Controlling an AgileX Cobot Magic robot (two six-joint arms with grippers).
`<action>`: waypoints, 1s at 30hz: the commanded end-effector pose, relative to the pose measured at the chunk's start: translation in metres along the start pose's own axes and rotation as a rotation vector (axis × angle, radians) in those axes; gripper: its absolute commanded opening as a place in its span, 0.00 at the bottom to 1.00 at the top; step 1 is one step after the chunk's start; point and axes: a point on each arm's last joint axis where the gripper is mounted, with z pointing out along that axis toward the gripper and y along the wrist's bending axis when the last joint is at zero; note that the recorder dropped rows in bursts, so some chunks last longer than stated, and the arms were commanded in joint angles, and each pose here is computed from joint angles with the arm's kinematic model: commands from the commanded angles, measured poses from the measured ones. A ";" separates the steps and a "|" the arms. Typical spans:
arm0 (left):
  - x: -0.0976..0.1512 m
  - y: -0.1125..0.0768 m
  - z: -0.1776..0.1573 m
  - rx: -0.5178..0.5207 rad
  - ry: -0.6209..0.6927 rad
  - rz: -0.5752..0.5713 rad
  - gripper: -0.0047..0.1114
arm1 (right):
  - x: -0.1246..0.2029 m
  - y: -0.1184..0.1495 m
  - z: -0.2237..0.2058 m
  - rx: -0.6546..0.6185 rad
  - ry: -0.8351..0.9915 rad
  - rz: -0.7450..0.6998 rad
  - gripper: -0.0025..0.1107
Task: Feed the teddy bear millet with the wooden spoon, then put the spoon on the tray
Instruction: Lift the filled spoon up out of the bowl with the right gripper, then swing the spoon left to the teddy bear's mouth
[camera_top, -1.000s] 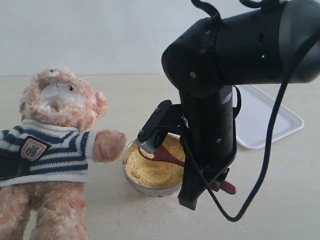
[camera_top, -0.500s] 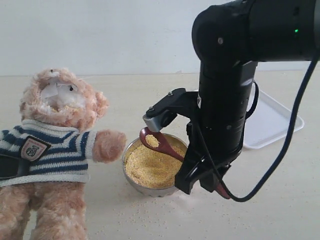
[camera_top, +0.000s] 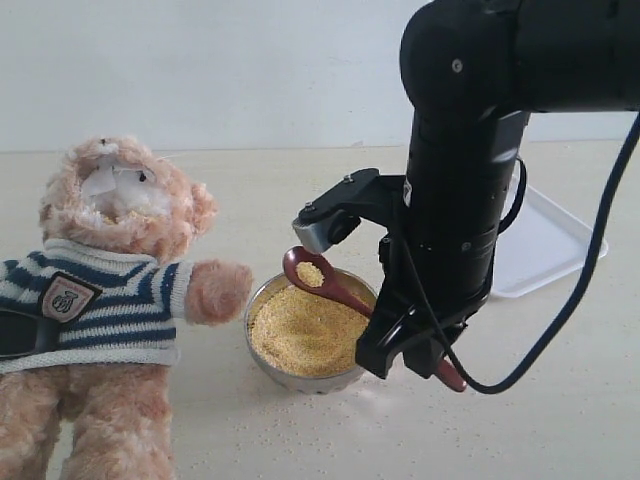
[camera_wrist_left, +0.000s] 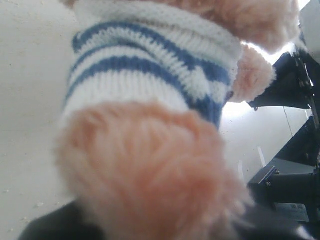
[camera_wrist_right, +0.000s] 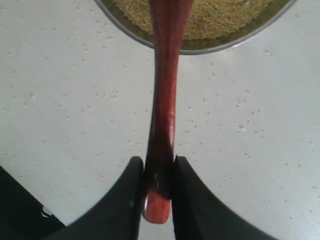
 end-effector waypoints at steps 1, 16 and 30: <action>-0.001 -0.003 -0.001 0.020 -0.018 0.000 0.08 | 0.002 -0.004 -0.006 0.064 -0.001 -0.016 0.02; -0.001 -0.003 -0.001 0.020 -0.018 0.000 0.08 | 0.003 -0.010 -0.008 0.257 0.047 -0.149 0.02; -0.001 -0.003 -0.001 0.020 -0.018 0.000 0.08 | -0.014 0.012 -0.036 0.452 -0.018 -0.319 0.02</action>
